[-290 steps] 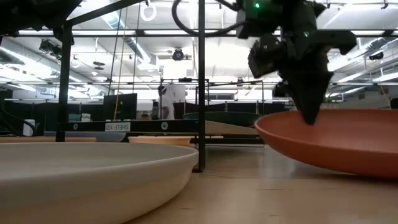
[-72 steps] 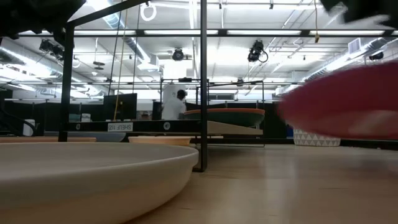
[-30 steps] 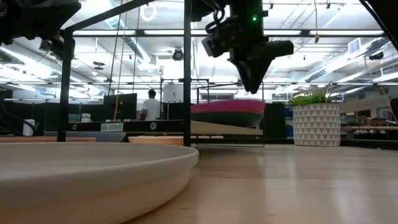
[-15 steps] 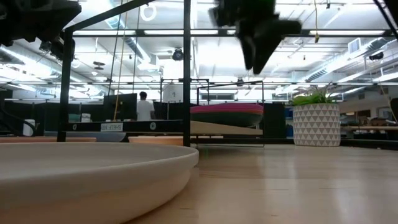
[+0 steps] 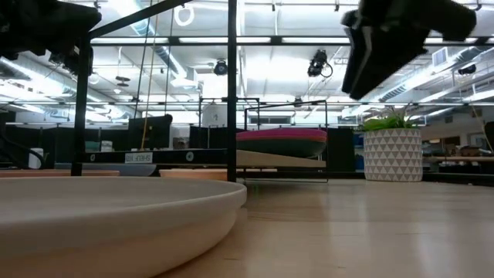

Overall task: Place and stack plates onto a shelf
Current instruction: Put the white plate on the shelf

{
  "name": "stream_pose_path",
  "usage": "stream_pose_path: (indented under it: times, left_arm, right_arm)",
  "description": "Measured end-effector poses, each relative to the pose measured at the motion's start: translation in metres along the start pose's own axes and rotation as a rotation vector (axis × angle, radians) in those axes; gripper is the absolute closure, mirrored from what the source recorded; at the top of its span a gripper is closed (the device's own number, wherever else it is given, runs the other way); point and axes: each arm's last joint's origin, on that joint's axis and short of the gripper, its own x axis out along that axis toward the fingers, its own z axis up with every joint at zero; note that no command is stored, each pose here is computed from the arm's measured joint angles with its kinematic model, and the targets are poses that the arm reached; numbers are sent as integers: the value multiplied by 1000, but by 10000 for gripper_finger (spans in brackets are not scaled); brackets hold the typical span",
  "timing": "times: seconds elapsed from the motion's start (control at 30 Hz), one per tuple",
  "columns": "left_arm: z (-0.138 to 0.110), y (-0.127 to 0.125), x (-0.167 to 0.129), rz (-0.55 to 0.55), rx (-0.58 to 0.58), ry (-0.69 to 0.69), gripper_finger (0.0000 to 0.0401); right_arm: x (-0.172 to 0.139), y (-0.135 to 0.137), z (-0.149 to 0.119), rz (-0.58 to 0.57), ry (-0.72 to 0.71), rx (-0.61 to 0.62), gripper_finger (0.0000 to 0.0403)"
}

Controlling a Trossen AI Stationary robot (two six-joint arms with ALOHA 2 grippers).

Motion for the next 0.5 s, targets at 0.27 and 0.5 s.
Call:
stream_pose_path:
  times: [0.27, 0.5]
  left_arm:
    - [7, -1, 0, -6, -1, -66, 369]
    - [24, 6, 0, 263, -4, -111, 373]
  right_arm:
    - [31, 15, -34, -104, -285, 61, 239]
    - [60, 18, -53, -197, -395, 1, 239]
